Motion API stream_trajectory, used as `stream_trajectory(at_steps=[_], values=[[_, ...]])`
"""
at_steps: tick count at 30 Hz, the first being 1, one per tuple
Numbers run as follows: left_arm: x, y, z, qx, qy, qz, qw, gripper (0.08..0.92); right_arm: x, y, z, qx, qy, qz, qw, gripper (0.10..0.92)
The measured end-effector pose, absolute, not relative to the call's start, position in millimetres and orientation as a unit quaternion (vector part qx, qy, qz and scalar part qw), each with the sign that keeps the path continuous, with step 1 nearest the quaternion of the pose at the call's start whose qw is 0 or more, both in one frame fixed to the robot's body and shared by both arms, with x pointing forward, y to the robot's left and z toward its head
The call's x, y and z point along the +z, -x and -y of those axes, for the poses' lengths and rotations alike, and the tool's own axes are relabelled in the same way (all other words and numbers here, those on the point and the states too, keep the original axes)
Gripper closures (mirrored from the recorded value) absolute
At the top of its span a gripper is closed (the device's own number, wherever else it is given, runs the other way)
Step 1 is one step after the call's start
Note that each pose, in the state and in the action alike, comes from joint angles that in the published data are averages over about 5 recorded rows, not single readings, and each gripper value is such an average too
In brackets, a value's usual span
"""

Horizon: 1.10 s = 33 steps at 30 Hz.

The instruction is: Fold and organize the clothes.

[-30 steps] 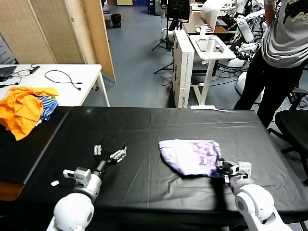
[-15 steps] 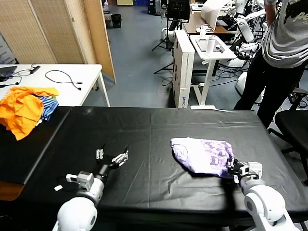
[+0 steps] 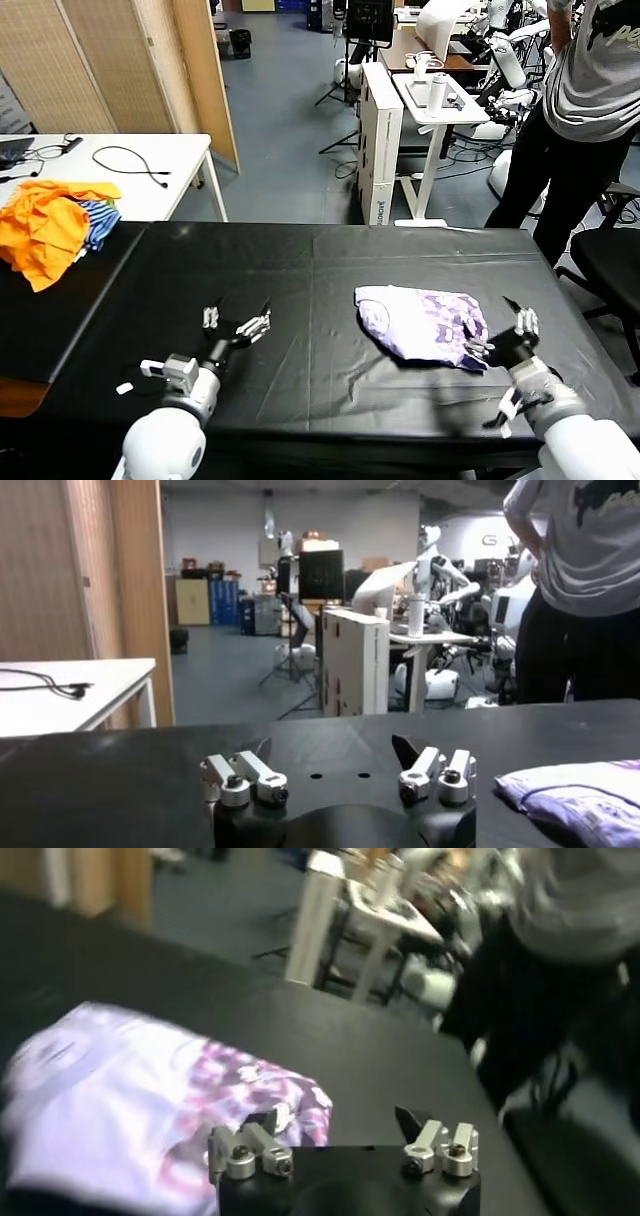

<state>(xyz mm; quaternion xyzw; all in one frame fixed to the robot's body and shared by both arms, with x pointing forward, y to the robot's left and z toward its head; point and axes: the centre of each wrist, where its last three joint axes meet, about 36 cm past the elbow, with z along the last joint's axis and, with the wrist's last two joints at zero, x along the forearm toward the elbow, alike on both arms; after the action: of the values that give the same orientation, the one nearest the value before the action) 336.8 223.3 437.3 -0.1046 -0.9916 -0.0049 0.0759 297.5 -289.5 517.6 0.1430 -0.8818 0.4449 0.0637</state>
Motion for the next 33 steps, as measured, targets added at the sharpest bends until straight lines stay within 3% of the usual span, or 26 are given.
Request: stream_trajectory(at_steps=[5,13,33], values=[[437,-335,-224,-0.005,0.099,0.992,0.077,0.092,510,-298,283,0.537,-0.224,0.813,0.003,0.115],[435,-335,-223,-0.006,0.094,0.992,0.079,0.092,488,-298,280,0.619,-0.302,0.725,-0.020,0.115],[431,-332,-224,-0.005,0.090,0.992,0.084,0.092,441,-314,288,0.682,-0.324,0.656,0.008,0.115]])
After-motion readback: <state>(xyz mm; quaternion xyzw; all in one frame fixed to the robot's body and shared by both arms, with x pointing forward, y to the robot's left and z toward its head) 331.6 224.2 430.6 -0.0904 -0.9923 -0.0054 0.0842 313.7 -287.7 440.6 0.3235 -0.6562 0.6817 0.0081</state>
